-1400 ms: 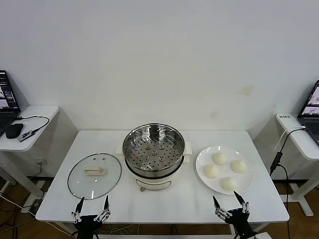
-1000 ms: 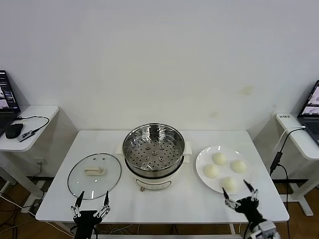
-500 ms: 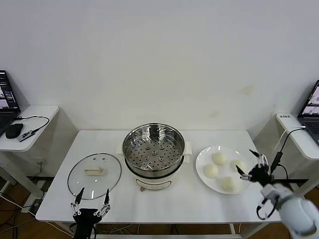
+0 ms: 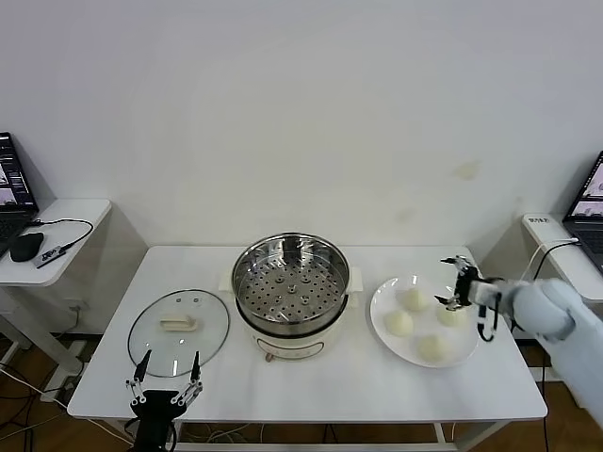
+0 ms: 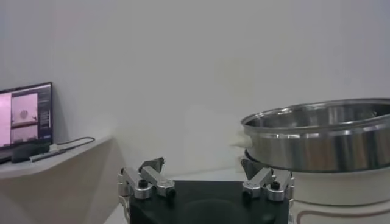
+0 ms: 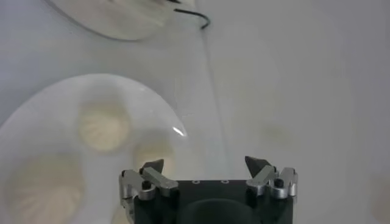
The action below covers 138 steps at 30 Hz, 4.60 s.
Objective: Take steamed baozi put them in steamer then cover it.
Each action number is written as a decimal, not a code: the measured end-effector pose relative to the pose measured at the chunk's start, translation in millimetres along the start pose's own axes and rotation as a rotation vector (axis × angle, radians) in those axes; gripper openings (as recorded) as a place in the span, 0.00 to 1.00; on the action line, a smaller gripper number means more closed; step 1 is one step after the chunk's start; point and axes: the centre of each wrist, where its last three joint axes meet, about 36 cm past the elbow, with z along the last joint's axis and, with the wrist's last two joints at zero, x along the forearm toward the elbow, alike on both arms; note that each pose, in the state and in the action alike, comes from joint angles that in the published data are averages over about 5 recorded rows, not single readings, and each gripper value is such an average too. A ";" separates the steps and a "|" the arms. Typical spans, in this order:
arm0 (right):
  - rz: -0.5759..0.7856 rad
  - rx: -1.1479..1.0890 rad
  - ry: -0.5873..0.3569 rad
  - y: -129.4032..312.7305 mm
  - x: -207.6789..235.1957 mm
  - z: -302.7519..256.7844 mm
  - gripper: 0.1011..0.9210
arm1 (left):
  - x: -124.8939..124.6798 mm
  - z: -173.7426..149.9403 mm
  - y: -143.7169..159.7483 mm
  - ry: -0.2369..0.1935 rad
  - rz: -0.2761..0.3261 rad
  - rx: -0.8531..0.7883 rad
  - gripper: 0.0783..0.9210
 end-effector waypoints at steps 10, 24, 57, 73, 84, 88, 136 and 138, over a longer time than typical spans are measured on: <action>-0.252 0.086 0.092 -40.6 -43.3 -2.6 0.88 | -3.4 -2.0 2.0 -0.023 -0.015 0.009 0.88; -0.367 0.133 0.161 -54.9 -99.1 -7.4 0.88 | -2.5 1.1 11.1 -0.039 -0.025 -0.013 0.88; -0.411 0.129 0.236 -53.0 -158.7 -26.2 0.60 | -0.3 3.9 14.0 -0.051 -0.031 -0.025 0.88; -0.402 0.110 0.212 -91.4 -114.8 -31.6 0.59 | -4.2 0.9 13.8 -0.066 -0.024 -0.024 0.88; -0.315 0.105 0.114 -154.2 -39.4 -71.8 0.59 | -10.9 -7.0 11.6 -0.095 0.002 -0.022 0.88; -0.282 0.136 0.073 -174.4 -16.1 -101.6 0.59 | -12.1 -7.9 11.4 -0.100 0.009 -0.023 0.88; -0.292 1.128 -0.314 -127.0 -150.5 -334.3 0.60 | -13.3 -6.7 24.3 -0.096 -0.021 -0.025 0.88; -0.291 1.147 -0.317 -125.7 -154.7 -335.4 0.60 | -13.4 -7.2 24.1 -0.098 -0.021 -0.024 0.88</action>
